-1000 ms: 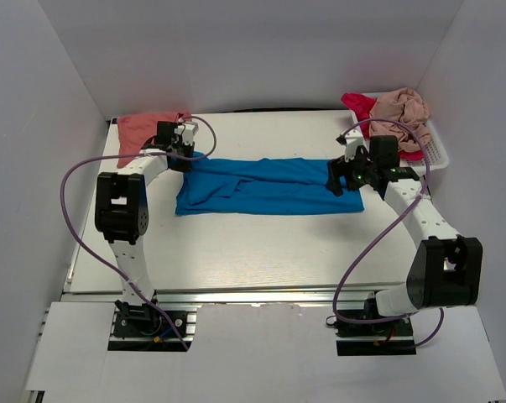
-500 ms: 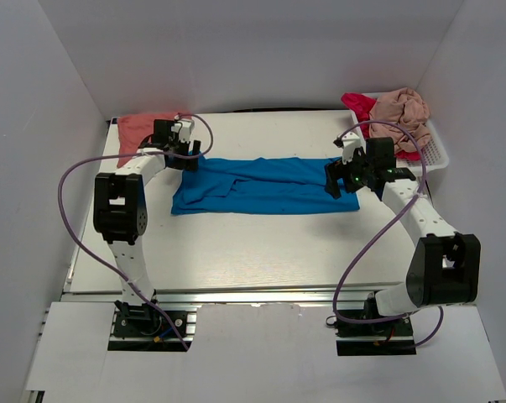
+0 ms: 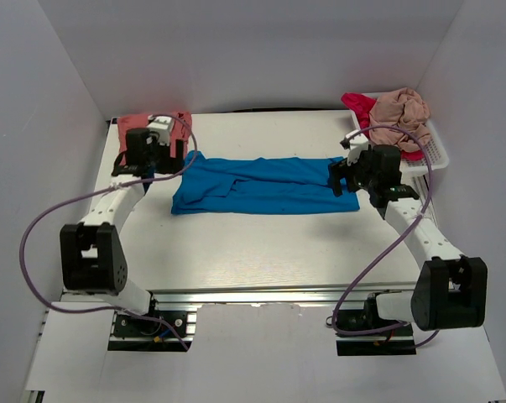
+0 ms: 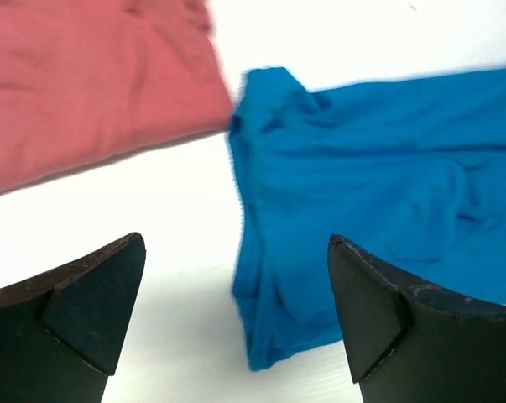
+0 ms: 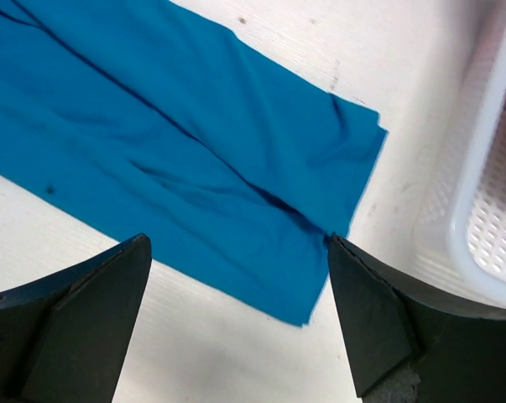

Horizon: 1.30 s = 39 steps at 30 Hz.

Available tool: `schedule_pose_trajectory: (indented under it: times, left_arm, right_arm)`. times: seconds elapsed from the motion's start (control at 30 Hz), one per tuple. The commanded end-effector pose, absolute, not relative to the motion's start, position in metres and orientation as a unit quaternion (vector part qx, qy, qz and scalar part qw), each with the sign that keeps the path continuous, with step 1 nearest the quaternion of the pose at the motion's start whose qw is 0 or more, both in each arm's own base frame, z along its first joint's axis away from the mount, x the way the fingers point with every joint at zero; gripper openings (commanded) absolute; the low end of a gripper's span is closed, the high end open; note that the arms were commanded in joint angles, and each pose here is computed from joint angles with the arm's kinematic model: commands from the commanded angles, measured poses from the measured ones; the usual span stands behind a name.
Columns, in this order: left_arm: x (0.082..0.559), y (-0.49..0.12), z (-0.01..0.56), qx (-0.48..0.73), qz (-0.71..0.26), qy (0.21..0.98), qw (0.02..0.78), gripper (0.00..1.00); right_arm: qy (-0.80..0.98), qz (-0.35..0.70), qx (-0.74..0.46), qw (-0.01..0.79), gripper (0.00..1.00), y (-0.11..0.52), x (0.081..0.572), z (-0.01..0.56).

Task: Fold and stack the t-shirts
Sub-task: Fold the other side of the tshirt into a rectangle

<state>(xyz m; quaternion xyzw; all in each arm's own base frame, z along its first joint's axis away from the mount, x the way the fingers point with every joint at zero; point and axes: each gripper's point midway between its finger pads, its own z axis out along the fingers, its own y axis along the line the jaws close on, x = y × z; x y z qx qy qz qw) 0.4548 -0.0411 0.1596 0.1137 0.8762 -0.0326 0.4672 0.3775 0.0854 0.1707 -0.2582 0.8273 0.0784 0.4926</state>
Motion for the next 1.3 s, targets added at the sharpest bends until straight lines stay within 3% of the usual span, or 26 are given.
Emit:
schedule_pose_trajectory:
  times: [0.0,0.1,0.2,0.4,0.73,1.03,1.27]
  left_arm:
    - [0.452,0.000,0.194,0.039,-0.021,0.838,0.543,0.98]
    - [0.438,0.032,0.179,-0.005,-0.010,0.834,0.551,0.98]
    - [0.428,0.044,0.148,-0.011,-0.005,0.857,0.516,0.98]
    - [0.422,0.023,0.103,-0.005,-0.067,0.883,0.465,0.98]
    - [0.440,0.004,0.073,-0.013,-0.137,0.894,0.427,0.98]
    - [0.433,-0.027,0.080,0.009,-0.173,0.890,0.422,0.94]
    - [0.432,-0.060,0.063,0.041,-0.184,0.899,0.396,0.88]
  right_arm:
    - [0.786,0.107,-0.262,0.550,0.89,0.093,0.392,0.193]
    - [0.800,0.140,-0.298,0.502,0.89,0.093,0.386,0.167]
    - [0.839,0.076,-0.261,0.471,0.89,0.065,0.401,0.141]
    - [0.832,0.027,-0.289,0.473,0.89,0.049,0.404,0.117]
    - [0.879,-0.014,-0.285,0.381,0.89,0.021,0.412,0.041]
    - [0.901,-0.032,-0.248,0.355,0.89,-0.018,0.400,0.021]
    - [0.898,-0.026,-0.244,0.366,0.89,-0.020,0.391,0.045]
